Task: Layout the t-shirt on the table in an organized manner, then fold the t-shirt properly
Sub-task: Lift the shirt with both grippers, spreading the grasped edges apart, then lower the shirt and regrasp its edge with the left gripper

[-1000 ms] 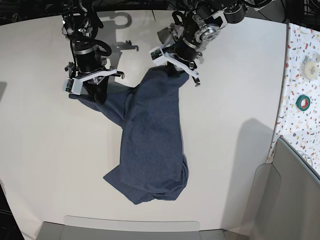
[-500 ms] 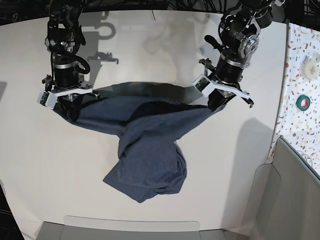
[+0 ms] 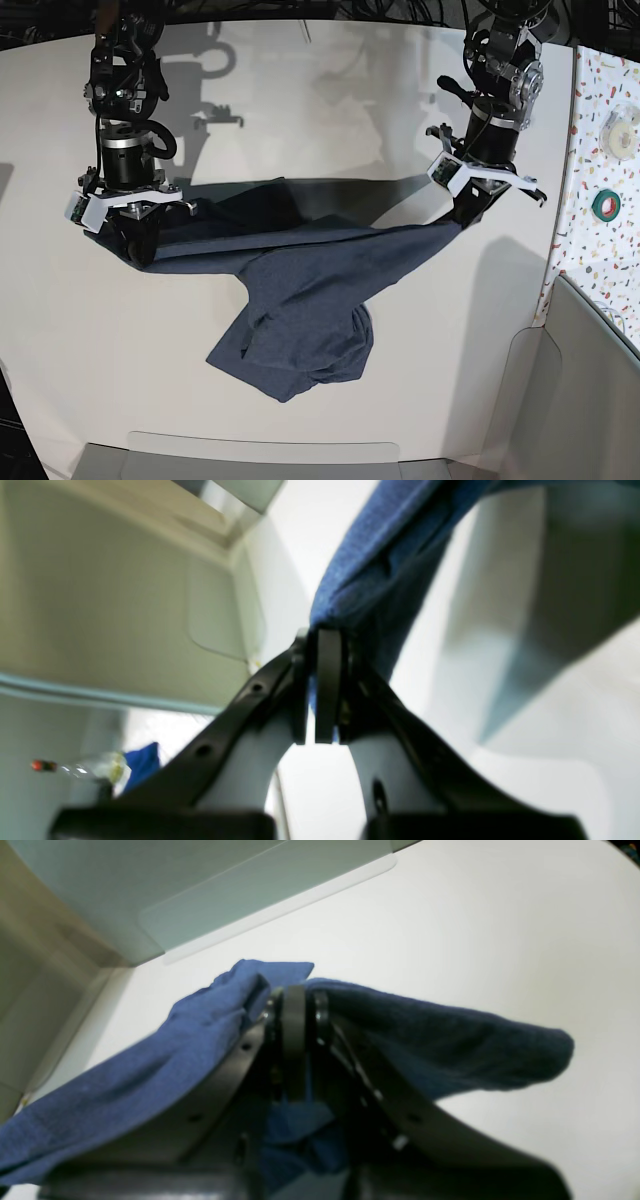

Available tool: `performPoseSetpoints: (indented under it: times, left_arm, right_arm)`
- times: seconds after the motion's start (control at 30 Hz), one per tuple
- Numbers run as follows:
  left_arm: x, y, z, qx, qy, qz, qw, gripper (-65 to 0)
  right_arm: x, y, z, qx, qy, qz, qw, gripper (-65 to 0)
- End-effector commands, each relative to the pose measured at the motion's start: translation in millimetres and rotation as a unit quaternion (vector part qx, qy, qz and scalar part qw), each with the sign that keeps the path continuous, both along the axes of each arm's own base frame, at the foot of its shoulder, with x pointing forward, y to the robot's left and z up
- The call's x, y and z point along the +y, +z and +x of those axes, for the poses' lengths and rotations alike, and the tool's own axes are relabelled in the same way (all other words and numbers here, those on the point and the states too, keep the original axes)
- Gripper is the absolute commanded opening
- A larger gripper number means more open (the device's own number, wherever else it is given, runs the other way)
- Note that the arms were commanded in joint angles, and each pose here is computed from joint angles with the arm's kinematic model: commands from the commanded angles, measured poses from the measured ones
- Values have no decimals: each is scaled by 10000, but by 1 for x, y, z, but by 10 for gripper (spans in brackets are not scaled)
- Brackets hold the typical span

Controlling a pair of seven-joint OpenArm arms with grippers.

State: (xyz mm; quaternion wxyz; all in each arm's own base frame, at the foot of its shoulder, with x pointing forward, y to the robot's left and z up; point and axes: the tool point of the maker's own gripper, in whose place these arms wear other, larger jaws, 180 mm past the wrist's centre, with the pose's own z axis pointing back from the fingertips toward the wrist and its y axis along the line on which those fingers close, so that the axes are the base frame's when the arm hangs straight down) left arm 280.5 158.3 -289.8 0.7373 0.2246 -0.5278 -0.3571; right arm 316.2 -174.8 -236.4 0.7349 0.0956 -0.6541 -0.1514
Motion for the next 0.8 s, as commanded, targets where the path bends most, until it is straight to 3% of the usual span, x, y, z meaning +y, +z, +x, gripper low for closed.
performPoseSetpoints:
  times: [0.0, 0.1, 0.33, 0.6, 0.77]
  left_arm:
    - [1, 7, -1, -143, -8, 32, 9999, -649]
    - [-8, -7, -14, 103, -115, -25, 9999, -625]
    - [-17, -21, -29, 363, -222, -79, 9991, -442]
    - [-22, -18, -27, 303, -188, -218, 9991, -439]
    - [-68, -19, -28, 330, -634, -538, 9960, -439]
  right_arm:
    - [-2, 11, -3, -207, -33, -98, 9997, -650]
    - [-2, -4, -13, 23, -32, -98, 9999, -650]
    - [-2, -28, -33, 437, -32, -92, 9990, -650]
    - [-3, -46, -50, 758, -32, -93, 9971, -650]
    - [-3, -55, -55, 895, -44, -86, 9959, -650]
